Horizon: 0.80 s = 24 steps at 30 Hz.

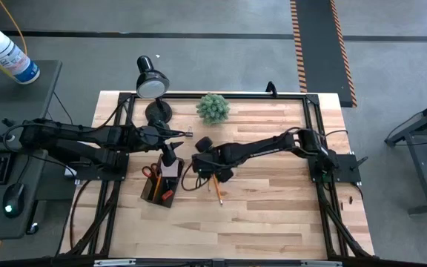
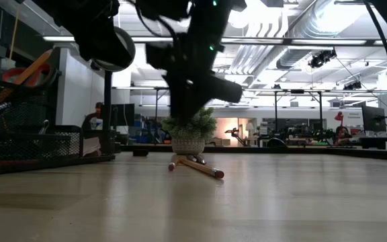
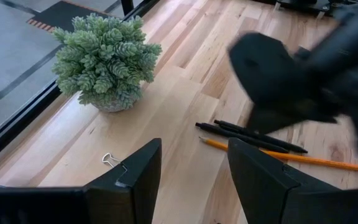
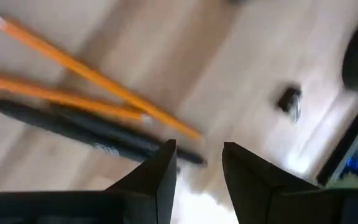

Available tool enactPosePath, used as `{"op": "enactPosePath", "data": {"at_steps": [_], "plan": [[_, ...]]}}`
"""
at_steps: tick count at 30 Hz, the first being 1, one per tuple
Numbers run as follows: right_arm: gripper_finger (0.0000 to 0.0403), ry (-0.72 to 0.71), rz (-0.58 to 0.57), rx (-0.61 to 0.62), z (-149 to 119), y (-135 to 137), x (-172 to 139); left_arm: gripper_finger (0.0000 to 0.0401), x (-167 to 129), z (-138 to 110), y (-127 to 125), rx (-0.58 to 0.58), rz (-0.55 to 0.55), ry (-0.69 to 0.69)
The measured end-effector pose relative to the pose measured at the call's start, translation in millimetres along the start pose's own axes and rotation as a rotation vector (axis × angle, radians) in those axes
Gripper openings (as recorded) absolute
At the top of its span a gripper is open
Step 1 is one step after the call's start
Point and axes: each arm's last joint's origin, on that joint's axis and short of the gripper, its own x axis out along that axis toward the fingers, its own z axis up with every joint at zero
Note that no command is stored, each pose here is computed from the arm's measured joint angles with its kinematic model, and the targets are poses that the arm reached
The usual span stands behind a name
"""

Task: Pick and place office supplies into organizer
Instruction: Put the left black pen into the desk organizer

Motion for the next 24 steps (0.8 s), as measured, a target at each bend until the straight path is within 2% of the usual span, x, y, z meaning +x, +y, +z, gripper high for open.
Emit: {"op": "enactPosePath", "data": {"at_steps": [13,15,19,24], "plan": [[0.0121,0.142,-0.002,0.562,-27.3,-15.1,8.7,0.0172,0.0,0.2,0.6,0.0,0.018,-0.005],[0.0121,0.168,-0.042,0.609,-29.3,-15.6,8.6,0.0172,0.0,0.2,0.6,0.0,0.019,-0.005],[0.0111,0.213,-0.141,0.627,-31.7,-11.9,3.4,0.0172,0.0,0.1,0.6,0.0,0.019,-0.005],[0.0086,0.153,-0.189,0.706,-45.6,9.3,-6.4,0.0172,0.0,-0.6,0.8,0.003,0.021,0.002]]}}
